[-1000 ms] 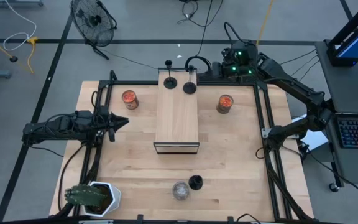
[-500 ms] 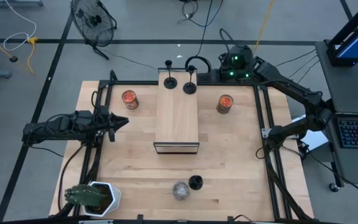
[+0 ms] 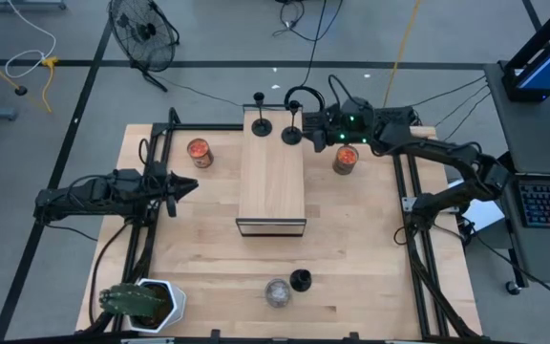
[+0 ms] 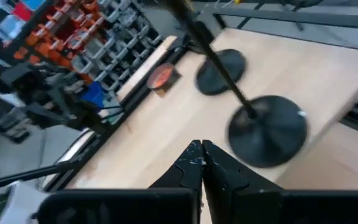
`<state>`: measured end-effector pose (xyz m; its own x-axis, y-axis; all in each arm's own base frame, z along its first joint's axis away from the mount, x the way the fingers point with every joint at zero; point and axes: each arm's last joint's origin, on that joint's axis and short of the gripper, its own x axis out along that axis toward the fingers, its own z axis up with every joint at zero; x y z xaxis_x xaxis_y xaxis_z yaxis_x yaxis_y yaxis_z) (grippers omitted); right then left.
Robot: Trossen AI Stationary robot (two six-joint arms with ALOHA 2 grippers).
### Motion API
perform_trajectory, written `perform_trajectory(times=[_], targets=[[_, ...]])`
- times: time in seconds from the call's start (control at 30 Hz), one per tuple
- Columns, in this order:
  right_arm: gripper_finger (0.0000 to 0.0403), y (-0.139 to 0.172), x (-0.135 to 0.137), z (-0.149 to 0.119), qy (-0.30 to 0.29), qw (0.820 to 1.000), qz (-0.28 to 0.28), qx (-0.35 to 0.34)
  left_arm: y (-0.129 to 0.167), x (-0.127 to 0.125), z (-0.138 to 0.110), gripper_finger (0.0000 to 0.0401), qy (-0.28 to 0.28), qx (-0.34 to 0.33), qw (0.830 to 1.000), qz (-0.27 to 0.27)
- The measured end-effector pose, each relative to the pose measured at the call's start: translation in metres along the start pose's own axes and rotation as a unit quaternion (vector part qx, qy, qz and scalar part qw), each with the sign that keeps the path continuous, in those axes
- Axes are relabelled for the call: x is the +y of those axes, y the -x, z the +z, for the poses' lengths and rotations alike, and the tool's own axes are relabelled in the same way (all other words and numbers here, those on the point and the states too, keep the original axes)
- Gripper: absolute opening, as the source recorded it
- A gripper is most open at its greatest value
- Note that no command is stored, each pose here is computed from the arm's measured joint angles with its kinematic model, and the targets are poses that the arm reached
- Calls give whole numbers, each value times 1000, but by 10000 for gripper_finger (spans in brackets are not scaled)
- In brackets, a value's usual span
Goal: Pick & Place candle stick holders
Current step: Put the top black candle holder on the shelf aligned with the other black candle holder
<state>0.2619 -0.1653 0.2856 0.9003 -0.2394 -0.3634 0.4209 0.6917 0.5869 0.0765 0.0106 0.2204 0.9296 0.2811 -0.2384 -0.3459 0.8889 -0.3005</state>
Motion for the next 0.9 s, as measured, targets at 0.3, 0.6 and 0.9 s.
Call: perform_trajectory(times=[0.3, 0.6, 0.9], targets=[[1, -5, -1, -15, 77, 996, -38, -11, 0, 0, 0, 72, -2, 0, 1000, 0], [1, -6, 5, -12, 107, 990, -70, -54, 0, 1, 0, 72, -2, -6, 1000, 14], [1, -33, -8, -28, 114, 989, -93, -21, 0, 1, 1, 72, -1, -7, 1000, 16]])
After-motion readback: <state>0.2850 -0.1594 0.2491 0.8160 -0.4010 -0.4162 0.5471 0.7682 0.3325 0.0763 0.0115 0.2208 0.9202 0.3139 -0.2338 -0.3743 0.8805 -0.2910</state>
